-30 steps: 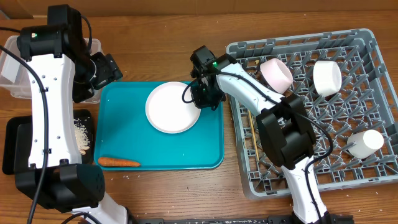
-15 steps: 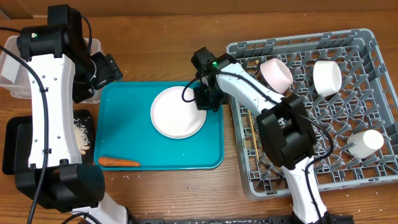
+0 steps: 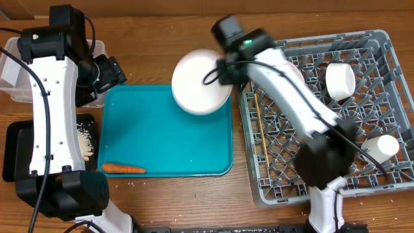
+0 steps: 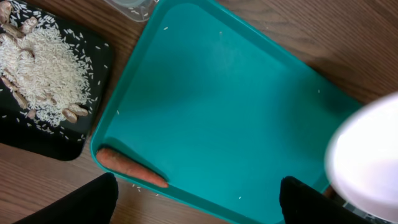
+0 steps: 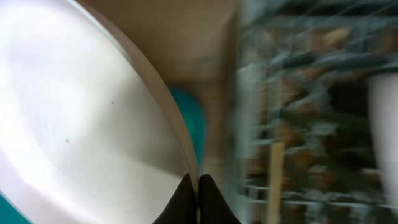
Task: Sort waste into correct bins and load items into the dishwasher
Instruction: 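Lift the white plate with the right gripper toward the rack, then stand the plate upright in the rack's right side and release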
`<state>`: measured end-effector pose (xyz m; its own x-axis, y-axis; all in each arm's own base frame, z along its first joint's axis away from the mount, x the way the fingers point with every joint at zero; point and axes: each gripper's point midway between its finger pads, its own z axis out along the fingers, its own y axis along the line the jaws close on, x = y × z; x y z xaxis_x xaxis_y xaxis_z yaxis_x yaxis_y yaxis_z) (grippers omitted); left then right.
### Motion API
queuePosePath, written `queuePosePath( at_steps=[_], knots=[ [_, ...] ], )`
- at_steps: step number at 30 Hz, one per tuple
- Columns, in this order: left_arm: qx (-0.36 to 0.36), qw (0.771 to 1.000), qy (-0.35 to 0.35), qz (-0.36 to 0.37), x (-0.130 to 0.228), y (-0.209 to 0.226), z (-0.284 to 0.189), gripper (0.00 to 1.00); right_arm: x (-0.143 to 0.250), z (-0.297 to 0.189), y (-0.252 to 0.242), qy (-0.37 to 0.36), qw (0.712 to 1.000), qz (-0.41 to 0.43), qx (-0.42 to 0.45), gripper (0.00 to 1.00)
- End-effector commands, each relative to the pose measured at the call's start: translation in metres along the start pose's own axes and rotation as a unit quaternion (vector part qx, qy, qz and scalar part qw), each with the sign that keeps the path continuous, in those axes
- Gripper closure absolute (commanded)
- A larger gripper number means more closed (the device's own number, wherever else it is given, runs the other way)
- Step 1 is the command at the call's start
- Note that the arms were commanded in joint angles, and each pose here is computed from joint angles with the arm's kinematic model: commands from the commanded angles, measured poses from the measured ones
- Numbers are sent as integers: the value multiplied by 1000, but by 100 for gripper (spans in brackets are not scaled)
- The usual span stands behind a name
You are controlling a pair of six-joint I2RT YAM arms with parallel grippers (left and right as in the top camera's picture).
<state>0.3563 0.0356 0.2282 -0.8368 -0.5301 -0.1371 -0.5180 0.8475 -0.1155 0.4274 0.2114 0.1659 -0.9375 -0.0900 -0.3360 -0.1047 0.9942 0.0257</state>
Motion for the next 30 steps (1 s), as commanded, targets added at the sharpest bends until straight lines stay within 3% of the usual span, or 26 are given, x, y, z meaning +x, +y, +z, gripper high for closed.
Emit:
queuePosePath(
  at_steps=[1,6,10,16,30],
  knots=[
    [-2,1000,-17,6,-4,2,-8,15,-39,-80,-72,-125,986,49,100,96],
    [-3,1000,-19,6,-5,2,-8,15,-49,-131,-161,-190,942,109,256,96],
    [-2,1000,-21,6,-6,2,-8,15,-37,-164,-225,-220,873,190,393,96],
    [-2,1000,-21,6,-6,2,-8,15,-11,-175,-272,-226,808,274,470,96],
    [-3,1000,-19,6,-5,2,-8,15,22,-174,-324,-184,763,297,544,96]
  ],
)
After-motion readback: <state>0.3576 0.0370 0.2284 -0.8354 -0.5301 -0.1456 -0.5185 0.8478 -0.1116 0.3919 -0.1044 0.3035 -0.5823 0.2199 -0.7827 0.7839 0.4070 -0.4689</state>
